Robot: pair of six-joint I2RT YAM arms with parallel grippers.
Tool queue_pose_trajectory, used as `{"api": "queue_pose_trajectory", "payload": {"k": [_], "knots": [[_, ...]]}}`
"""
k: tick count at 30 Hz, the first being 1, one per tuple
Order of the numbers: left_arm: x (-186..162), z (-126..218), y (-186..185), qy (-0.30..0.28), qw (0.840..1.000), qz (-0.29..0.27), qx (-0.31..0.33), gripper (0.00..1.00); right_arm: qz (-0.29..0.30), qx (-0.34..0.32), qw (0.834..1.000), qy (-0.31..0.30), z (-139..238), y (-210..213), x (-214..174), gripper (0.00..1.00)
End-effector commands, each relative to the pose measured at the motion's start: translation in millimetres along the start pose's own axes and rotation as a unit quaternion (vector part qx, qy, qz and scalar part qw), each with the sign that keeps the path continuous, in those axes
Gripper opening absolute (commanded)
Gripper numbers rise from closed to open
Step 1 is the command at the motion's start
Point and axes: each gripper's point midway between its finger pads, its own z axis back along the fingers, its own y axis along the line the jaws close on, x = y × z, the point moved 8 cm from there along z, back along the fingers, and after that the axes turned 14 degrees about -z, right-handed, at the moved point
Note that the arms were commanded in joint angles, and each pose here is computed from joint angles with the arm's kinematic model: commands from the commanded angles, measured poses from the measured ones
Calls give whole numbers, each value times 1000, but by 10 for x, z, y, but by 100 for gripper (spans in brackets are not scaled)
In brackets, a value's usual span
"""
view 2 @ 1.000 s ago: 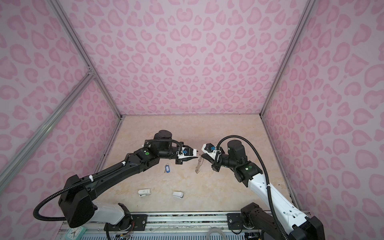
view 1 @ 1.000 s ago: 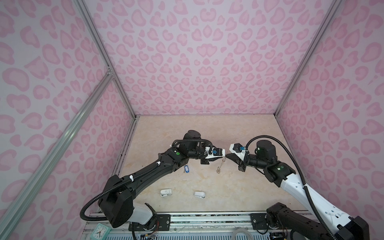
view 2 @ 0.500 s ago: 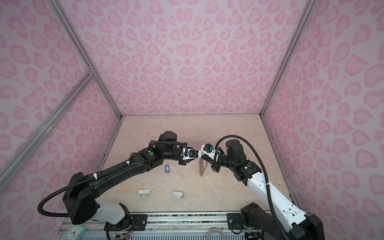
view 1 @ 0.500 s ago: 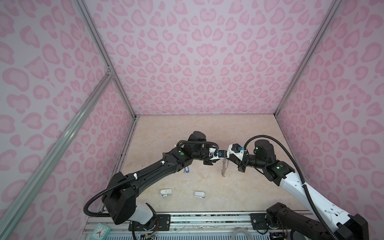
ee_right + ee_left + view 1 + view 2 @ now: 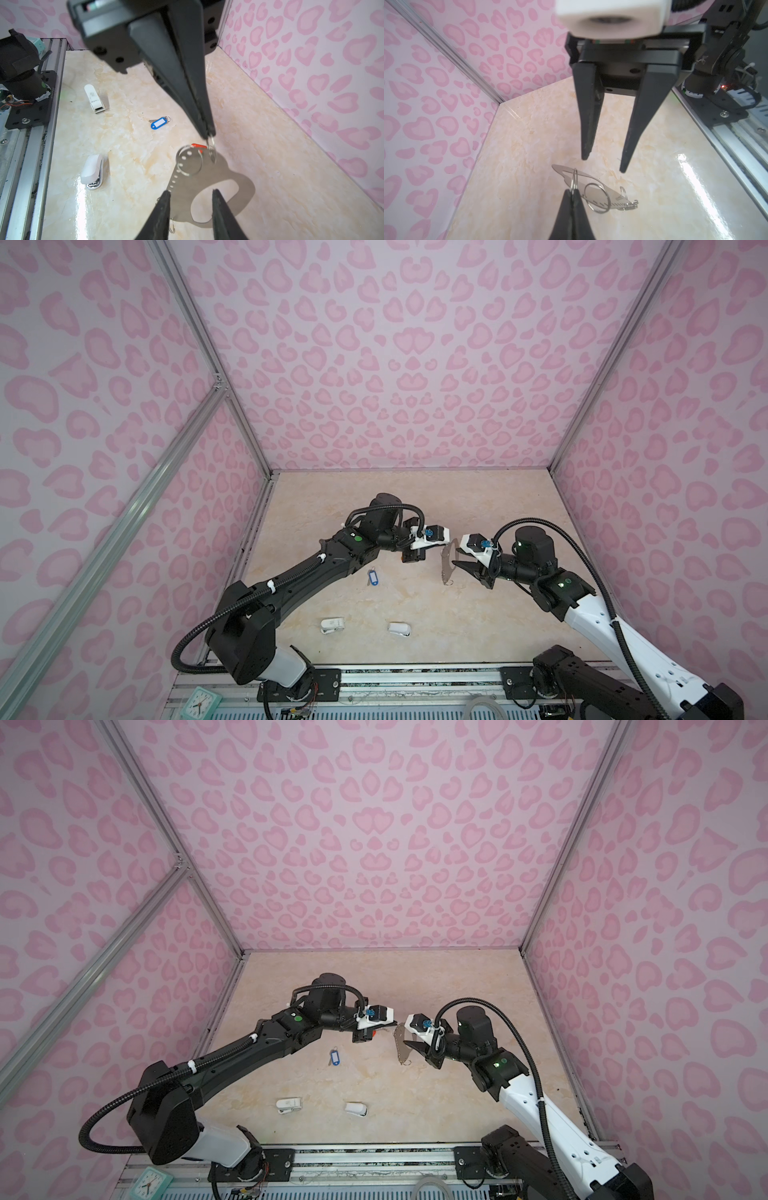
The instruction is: Put the keys on the keyring
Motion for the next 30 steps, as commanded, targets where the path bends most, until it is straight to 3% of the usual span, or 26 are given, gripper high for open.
{"api": "queue_pose_trajectory", "payload": {"k": [1,8,19,30], "knots": [[136,14,4,-80,996,3,-35,3,16,-12,999,-29,45,-8,21,33],[106,-34,-15,-99,993,11,-55,3,32,-23,996,-77,139,-6,140,25],[99,-35,-40,-100,993,11,-57,3,14,30,994,-102,84,26,268,22],[93,-41,-40,-93,994,8,-51,3,11,50,995,-80,60,56,217,20]]}}
